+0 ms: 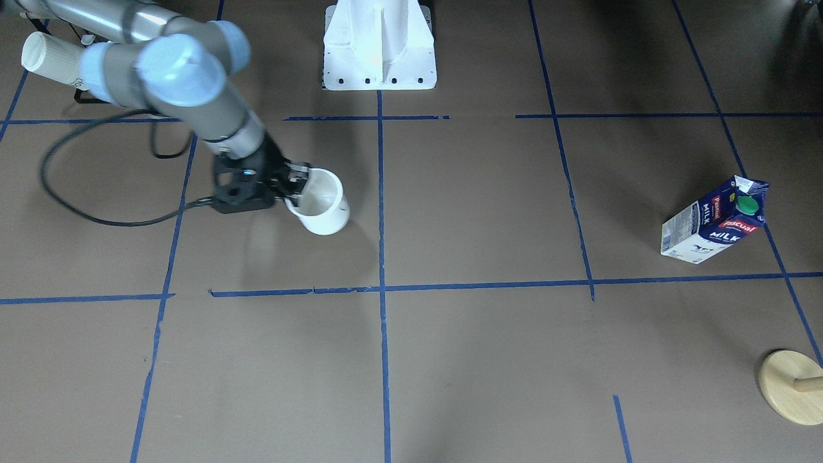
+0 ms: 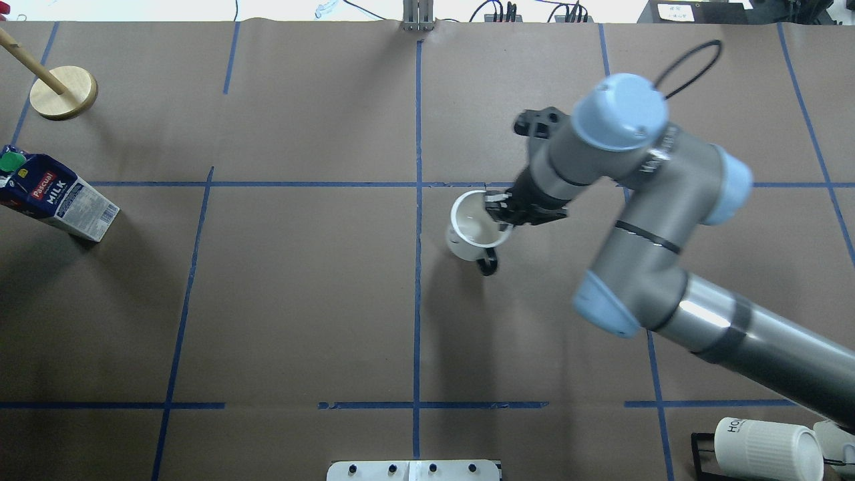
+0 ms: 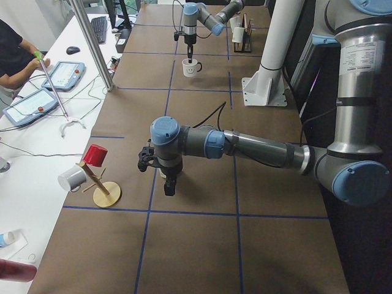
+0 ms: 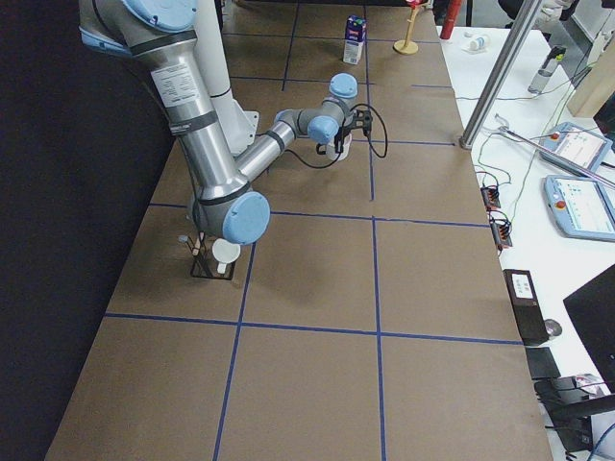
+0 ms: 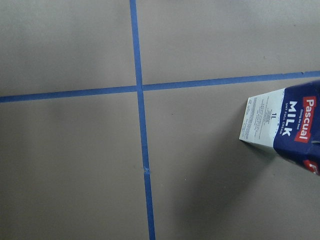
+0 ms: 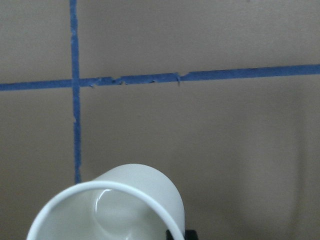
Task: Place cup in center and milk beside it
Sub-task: 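Carry the white mug with the right gripper to the table center, then release the mug and raise the right gripper away from it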
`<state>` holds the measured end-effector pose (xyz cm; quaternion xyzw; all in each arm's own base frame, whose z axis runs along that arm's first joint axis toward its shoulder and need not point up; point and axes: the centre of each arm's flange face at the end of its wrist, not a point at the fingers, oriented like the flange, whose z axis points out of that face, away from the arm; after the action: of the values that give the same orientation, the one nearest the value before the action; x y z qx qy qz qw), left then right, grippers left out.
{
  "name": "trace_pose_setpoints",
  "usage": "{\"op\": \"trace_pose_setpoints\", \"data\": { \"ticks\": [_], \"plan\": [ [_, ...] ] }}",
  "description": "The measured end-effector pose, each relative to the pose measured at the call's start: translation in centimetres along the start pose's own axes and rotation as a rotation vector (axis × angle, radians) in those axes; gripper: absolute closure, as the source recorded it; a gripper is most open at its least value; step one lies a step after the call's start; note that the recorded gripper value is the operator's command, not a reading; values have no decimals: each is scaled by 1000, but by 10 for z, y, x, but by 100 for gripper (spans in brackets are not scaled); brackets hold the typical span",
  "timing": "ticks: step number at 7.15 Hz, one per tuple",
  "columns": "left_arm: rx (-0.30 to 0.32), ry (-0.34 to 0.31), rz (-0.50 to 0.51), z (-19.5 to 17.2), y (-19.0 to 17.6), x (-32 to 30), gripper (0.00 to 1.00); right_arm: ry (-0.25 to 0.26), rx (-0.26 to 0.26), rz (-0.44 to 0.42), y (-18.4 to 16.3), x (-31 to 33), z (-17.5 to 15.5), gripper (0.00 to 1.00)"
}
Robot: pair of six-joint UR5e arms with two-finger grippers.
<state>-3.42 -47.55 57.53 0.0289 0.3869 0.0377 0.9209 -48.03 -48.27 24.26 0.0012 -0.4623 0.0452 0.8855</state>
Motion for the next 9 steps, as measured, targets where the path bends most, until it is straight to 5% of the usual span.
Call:
{"op": "trace_pose_setpoints", "data": {
  "ticks": [2,3,4,6,9],
  "plan": [
    [11,0,12,0,-1,0,0,43,29,106,-16,-38,24,95],
    [16,0,17,-1,-2,1,0,63,51,123,-17,-42,36,65],
    [24,1,24,-4,-3,4,0,71,62,124,-15,-44,46,1],
    [62,17,64,-19,-12,22,6,46,70,116,-13,-48,48,0],
    [113,102,189,-40,-55,84,0,-54,-11,156,-57,34,-39,0]
  ]
}}
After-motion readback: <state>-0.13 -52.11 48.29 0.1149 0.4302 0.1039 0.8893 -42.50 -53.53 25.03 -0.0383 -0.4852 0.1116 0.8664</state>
